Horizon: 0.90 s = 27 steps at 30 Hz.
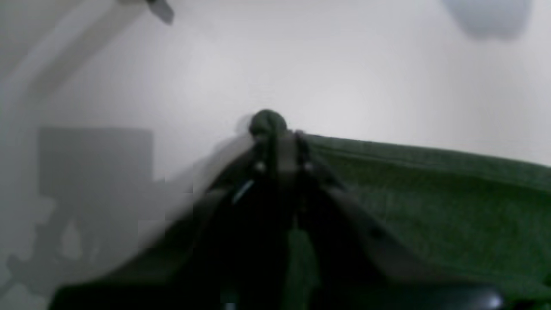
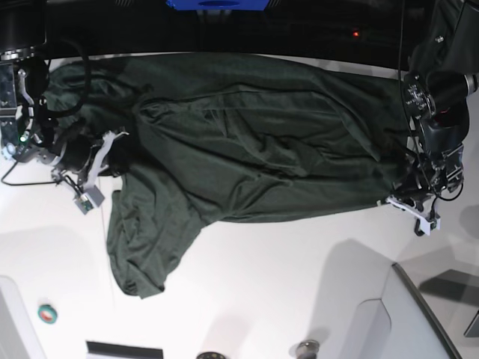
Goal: Layout the t-shirt on the table in an organized manner, then fold the t-shirt properly
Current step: 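Lift the grasped side and fold it over the shirt body with both grippers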
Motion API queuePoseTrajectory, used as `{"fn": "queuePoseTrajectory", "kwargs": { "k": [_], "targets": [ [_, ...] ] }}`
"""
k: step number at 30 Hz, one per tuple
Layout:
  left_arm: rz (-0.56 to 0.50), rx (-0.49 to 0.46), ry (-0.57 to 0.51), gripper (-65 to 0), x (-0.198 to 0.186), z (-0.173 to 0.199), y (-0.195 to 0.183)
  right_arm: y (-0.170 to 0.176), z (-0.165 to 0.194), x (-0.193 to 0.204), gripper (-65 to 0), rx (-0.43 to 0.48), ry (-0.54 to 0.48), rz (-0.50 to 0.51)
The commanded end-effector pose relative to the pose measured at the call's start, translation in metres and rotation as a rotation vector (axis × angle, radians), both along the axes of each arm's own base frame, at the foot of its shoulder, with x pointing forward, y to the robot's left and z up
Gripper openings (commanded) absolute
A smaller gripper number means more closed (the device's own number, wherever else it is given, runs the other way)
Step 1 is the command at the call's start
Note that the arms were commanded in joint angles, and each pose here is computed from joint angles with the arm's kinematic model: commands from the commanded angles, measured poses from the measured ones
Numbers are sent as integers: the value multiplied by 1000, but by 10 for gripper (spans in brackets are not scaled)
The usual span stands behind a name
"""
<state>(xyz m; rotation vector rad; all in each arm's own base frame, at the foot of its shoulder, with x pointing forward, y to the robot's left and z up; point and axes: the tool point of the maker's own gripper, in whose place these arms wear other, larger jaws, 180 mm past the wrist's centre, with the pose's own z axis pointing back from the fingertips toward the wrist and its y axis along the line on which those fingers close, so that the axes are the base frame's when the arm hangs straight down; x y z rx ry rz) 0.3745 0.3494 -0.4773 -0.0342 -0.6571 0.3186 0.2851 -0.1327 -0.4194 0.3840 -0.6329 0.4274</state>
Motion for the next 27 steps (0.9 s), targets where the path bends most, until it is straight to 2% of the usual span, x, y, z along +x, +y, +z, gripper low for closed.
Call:
{"fn": "queuePoseTrajectory", "kwargs": {
  "k": [1,5,7,14,18,23,27],
  "targets": [
    [-2,14,-13,-650,8,11,8,-1,15,14,-648,15,-60,1],
    [1,25,-44,-650,17,23,12,-4,18,23,-648,12,-68,-6],
    [-8,58,-98,-650,31,42,17,-6,18,29,-648,10,-71,-12],
    [-58,146,-156,-650,59,104,24,-19,24,64,-648,7,-84,-50],
    [-78,169,-175,-650,69,126,18,-27,32,88,-648,23,-117,-83],
    [-88,158,-161,-650,70,126,12,-48,32,111,-648,41,-132,-147],
    [-89,150,-158,-650,69,122,8,-60,42,125,-648,75,-209,-193]
  ]
}}
